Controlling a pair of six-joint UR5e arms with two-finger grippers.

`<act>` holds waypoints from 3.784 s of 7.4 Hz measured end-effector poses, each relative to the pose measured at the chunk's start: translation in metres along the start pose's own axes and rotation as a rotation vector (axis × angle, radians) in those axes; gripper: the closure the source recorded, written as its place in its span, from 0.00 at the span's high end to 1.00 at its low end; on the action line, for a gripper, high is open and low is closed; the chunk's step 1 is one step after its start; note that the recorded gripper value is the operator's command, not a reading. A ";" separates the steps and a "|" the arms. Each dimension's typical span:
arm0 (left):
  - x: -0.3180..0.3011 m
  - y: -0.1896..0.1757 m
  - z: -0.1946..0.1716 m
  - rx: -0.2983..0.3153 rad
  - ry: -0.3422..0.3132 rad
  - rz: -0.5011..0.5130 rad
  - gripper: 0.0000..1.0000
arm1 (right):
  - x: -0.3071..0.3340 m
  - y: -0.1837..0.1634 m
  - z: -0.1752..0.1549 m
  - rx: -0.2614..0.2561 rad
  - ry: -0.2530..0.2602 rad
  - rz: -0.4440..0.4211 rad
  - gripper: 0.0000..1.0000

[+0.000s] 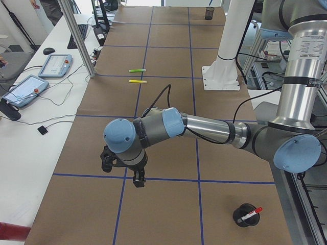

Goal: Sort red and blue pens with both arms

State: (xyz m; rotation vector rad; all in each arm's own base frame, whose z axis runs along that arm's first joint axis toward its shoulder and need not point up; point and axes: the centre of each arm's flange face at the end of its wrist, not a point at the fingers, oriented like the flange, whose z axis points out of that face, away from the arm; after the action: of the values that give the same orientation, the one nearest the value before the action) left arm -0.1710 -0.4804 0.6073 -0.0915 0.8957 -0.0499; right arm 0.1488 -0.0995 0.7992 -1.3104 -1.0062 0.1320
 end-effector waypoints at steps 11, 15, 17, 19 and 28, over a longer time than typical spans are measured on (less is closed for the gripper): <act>0.007 0.007 -0.004 0.008 -0.013 0.016 1.00 | 0.040 -0.058 0.014 0.068 -0.007 -0.009 1.00; 0.027 -0.007 -0.014 0.022 -0.028 0.059 1.00 | -0.062 -0.052 -0.168 0.455 0.254 -0.120 1.00; 0.063 -0.010 -0.022 0.038 -0.089 0.148 1.00 | -0.128 -0.056 -0.229 0.721 0.351 -0.281 1.00; 0.115 -0.026 -0.007 0.038 -0.155 0.184 1.00 | -0.214 -0.063 -0.257 0.869 0.422 -0.372 1.00; 0.089 -0.083 0.134 0.134 -0.147 0.136 1.00 | -0.432 -0.040 -0.259 1.100 0.320 -0.524 1.00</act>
State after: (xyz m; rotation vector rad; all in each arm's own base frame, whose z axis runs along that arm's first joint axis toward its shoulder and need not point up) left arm -0.0113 -0.5626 0.6300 0.0903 0.7473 0.0236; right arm 0.0497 -0.5618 0.6218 -0.0457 -0.7646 0.0512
